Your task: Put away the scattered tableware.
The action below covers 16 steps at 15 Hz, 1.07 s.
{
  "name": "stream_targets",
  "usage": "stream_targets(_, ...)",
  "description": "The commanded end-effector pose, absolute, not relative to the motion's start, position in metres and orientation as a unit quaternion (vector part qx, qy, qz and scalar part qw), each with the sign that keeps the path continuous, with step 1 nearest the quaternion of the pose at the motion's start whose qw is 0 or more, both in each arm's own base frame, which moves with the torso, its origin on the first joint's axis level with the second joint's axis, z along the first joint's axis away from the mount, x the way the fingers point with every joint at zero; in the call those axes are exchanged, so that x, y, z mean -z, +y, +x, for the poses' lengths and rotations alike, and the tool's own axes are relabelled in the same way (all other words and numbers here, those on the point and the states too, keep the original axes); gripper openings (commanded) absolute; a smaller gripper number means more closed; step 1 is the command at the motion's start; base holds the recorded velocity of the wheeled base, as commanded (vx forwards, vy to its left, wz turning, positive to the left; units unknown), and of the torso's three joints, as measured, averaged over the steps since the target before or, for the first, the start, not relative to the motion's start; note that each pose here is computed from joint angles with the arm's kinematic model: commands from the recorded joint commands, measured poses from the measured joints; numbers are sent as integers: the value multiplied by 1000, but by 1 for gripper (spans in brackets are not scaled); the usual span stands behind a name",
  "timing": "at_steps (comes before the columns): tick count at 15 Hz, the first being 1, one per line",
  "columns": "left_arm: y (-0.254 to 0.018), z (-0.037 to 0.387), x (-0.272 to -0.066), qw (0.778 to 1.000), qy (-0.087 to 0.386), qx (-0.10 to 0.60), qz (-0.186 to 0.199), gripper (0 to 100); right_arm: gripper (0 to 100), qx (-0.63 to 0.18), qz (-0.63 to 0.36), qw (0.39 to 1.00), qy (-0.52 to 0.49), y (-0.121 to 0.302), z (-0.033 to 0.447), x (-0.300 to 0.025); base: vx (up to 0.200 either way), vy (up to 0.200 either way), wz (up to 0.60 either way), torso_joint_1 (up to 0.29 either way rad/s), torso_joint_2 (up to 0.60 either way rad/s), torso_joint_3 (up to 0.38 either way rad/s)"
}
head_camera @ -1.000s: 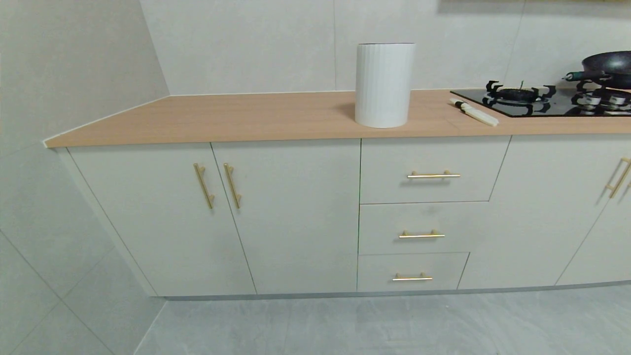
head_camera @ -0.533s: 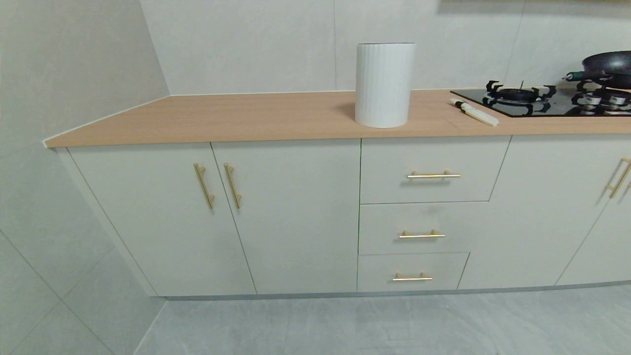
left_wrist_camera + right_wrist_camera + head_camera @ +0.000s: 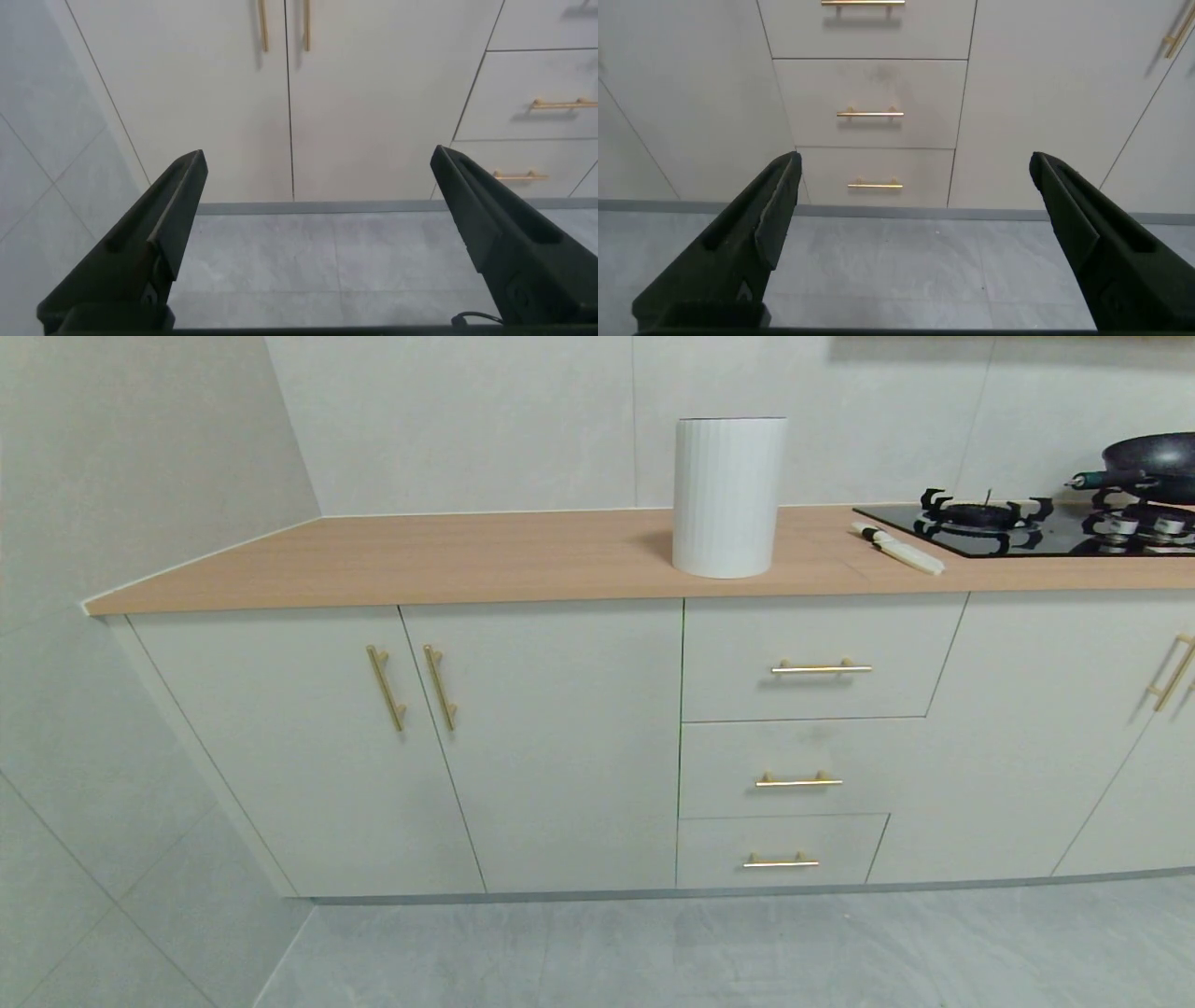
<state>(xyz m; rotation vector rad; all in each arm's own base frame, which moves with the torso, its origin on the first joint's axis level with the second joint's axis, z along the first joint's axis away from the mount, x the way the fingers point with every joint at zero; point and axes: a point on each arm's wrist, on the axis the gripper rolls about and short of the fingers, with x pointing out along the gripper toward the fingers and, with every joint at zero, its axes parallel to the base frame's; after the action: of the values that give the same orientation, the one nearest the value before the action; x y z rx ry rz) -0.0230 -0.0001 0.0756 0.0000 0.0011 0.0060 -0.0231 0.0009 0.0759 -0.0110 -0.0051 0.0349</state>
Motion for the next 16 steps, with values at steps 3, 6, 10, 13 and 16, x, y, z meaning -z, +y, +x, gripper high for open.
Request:
stream_targets(3, 0, -23, -75, 1000, 2, -3, 0, 100, 100, -16, -4, 1000, 1, 1, -23, -75, 0, 0, 0, 0, 0, 0)
stream_targets(6, 0, -23, -76, 1000, 1, -4, 0, 100, 100, -16, -5, 1000, 2, 1, -23, -75, 67, 0, 0, -1, 1, 4)
stream_targets(10, 0, -23, -75, 1000, 2, -3, 0, 100, 100, -16, -5, 1000, 2, 1, -23, -75, 200, 0, 0, 1, 4, 2)
stream_targets(13, 0, -23, -76, 1000, 1, -4, 0, 100, 100, -17, -5, 1000, 2, 1, -23, -75, 200, 0, 0, -1, 1, 2)
stream_targets(16, 0, -23, -76, 1000, 1, -3, 0, 100, 100, -17, -5, 1000, 2, 1, -23, -75, 200, 0, 0, -1, 4, 1)
